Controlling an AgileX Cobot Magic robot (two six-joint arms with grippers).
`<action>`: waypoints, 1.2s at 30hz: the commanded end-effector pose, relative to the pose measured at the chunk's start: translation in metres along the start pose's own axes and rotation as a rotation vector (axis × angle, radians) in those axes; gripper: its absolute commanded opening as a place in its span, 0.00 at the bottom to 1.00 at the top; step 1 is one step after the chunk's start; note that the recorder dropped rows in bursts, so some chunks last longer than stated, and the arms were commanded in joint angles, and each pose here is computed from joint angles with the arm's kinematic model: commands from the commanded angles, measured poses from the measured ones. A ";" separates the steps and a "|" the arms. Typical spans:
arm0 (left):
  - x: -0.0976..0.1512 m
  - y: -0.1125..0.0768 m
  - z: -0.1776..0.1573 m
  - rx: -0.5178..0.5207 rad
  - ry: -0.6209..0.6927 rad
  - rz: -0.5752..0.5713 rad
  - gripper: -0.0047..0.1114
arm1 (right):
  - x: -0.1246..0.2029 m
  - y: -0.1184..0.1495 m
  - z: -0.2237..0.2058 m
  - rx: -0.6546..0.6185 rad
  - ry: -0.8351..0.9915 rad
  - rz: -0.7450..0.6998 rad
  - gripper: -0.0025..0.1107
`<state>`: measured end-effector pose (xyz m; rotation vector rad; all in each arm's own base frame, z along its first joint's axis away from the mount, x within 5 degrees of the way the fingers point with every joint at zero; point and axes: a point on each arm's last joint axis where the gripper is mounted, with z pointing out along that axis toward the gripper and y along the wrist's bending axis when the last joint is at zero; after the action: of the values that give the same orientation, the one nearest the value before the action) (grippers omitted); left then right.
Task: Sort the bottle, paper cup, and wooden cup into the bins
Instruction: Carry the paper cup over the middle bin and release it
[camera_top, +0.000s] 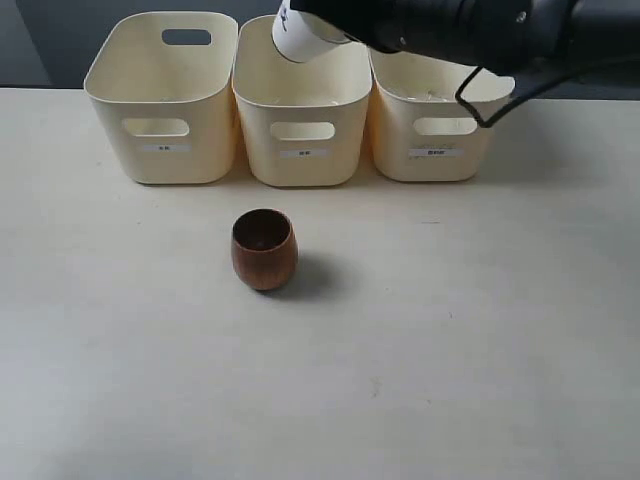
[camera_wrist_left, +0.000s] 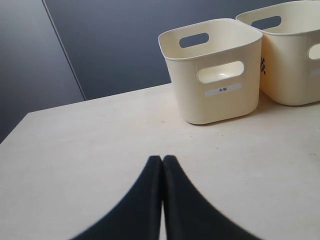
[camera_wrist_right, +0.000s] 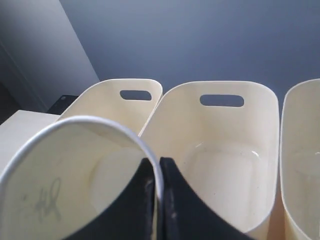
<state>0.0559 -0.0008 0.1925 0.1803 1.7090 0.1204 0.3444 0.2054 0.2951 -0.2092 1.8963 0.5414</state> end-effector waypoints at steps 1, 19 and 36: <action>0.000 0.000 0.000 0.002 -0.010 -0.001 0.04 | -0.004 0.002 0.019 -0.003 -0.021 -0.014 0.02; 0.000 0.000 0.000 0.002 -0.010 -0.001 0.04 | 0.003 -0.035 0.085 0.082 -0.041 0.091 0.02; 0.000 0.000 0.000 0.002 -0.008 -0.001 0.04 | 0.030 -0.047 0.110 0.117 -0.066 0.004 0.20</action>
<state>0.0559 -0.0008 0.1925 0.1803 1.7090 0.1204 0.4399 0.2201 0.2225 -0.0991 1.8815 0.4519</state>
